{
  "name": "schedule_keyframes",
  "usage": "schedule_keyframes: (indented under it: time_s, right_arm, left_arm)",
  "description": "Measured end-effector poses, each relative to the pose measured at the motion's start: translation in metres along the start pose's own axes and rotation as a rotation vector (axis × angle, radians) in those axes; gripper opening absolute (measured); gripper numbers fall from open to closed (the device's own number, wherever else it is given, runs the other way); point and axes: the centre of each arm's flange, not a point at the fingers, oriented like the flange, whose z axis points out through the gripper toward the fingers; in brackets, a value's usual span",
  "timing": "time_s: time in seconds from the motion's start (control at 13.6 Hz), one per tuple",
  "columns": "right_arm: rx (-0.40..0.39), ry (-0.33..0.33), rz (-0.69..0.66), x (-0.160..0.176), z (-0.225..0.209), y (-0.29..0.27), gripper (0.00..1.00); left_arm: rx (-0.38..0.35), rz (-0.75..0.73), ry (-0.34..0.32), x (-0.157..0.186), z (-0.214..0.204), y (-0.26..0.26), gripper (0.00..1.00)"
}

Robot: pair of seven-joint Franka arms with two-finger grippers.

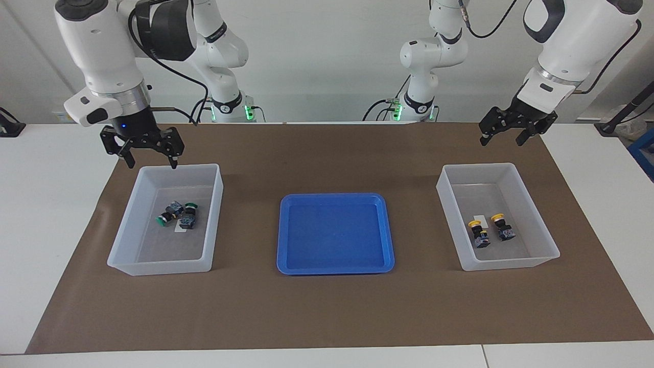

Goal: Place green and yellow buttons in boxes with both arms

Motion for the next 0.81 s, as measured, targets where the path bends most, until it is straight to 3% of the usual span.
schedule_keyframes:
  time_s: [0.29, 0.81]
  right_arm:
    - [-0.003, -0.084, 0.011, -0.015, -0.002, 0.006, 1.00]
    - [0.052, -0.112, 0.057, -0.023, -0.007, 0.011, 1.00]
  left_arm:
    - [0.002, 0.000, 0.001, 0.000, 0.000, 0.000, 1.00]
    - [0.002, 0.001, 0.014, 0.001, -0.003, 0.000, 1.00]
